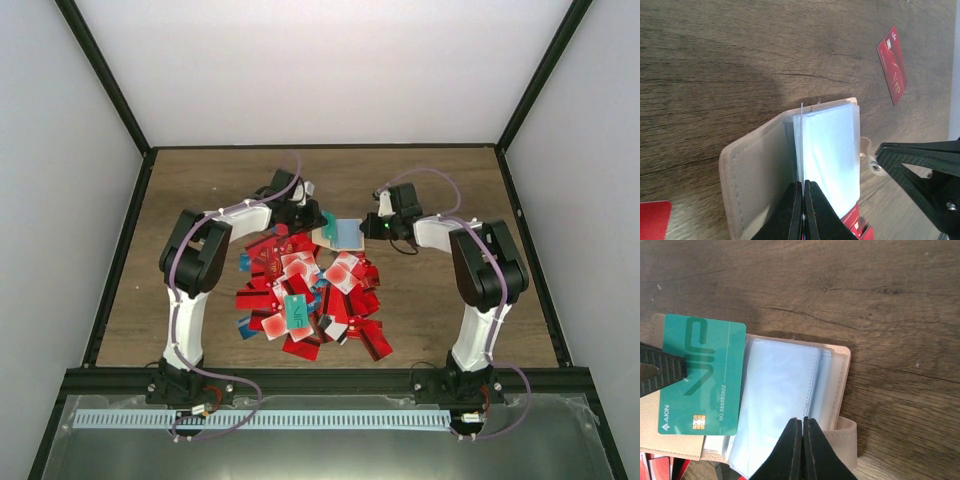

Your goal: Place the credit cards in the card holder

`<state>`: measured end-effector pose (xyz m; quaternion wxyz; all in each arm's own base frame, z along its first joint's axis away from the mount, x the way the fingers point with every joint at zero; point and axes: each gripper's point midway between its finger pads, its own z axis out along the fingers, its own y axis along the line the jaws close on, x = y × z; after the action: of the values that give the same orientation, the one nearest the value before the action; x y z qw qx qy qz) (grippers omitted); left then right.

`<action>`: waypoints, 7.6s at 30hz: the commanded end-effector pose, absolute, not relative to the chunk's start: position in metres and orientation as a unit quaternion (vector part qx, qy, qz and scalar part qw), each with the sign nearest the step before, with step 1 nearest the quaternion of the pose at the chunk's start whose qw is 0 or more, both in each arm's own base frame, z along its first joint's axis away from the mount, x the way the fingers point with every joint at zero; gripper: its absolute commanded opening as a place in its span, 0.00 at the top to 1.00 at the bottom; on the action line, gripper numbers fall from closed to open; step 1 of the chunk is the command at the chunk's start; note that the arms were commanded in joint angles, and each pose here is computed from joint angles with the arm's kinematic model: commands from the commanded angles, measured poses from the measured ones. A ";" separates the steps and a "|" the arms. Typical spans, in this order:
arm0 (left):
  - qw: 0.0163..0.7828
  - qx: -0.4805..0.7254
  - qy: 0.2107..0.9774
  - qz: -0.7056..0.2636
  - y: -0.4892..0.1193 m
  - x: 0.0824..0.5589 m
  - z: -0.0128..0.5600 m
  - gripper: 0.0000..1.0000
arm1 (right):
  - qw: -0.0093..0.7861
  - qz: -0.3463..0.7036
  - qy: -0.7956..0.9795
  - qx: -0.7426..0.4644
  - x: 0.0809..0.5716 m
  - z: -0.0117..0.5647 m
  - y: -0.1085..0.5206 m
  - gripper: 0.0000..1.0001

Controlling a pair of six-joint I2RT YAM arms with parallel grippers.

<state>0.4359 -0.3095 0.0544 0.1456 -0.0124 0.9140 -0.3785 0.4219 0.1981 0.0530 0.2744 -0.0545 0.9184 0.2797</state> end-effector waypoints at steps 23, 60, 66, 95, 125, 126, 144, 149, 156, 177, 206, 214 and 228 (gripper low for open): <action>0.086 -0.056 0.906 -0.410 -0.316 0.432 0.046 0.96 | 0.223 0.283 0.931 -0.067 0.407 0.016 0.205 0.99; 0.061 -0.063 0.891 -0.445 -0.332 0.431 0.036 0.96 | 0.209 0.303 0.927 -0.074 0.405 0.013 0.213 0.99; 0.054 -0.058 0.892 -0.444 -0.334 0.428 0.032 0.96 | 0.208 0.303 0.927 -0.074 0.406 0.012 0.213 0.99; 0.021 -0.024 0.901 -0.433 -0.337 0.424 0.015 0.95 | 0.208 0.287 0.932 -0.072 0.409 0.008 0.209 0.99; 0.061 0.027 0.925 -0.373 -0.323 0.430 0.023 0.73 | 0.254 0.269 0.927 -0.063 0.417 0.045 0.200 0.84; 0.061 0.028 0.927 -0.370 -0.323 0.430 0.023 0.72 | 0.255 0.267 0.927 -0.062 0.417 0.046 0.199 0.84; 0.092 0.048 0.946 -0.306 -0.304 0.434 0.037 0.63 | 0.237 0.266 0.932 -0.063 0.423 0.025 0.203 0.92; 0.098 0.056 0.953 -0.281 -0.297 0.436 0.037 0.55 | 0.233 0.270 0.932 -0.064 0.423 0.022 0.204 0.93; 0.092 0.060 0.958 -0.265 -0.291 0.432 0.034 0.47 | 0.235 0.282 0.928 -0.069 0.425 0.029 0.209 0.94; 0.137 0.072 0.950 -0.272 -0.287 0.437 0.067 0.07 | 0.256 0.401 0.872 -0.113 0.430 0.112 0.252 0.79; 0.139 0.046 0.964 -0.221 -0.265 0.444 0.037 0.88 | 0.222 0.311 0.917 -0.116 0.443 0.038 0.262 0.91; 0.130 0.042 0.967 -0.215 -0.264 0.444 0.027 0.95 | 0.213 0.317 0.917 -0.117 0.439 0.030 0.263 0.92; 0.119 0.045 0.965 -0.229 -0.278 0.444 0.021 0.96 | 0.208 0.332 0.912 -0.120 0.438 0.028 0.267 0.92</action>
<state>0.4417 -0.2675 0.0243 0.1262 0.0430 0.9664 -0.2199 0.4395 0.2632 0.0329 0.2120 -0.1131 0.9144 0.3259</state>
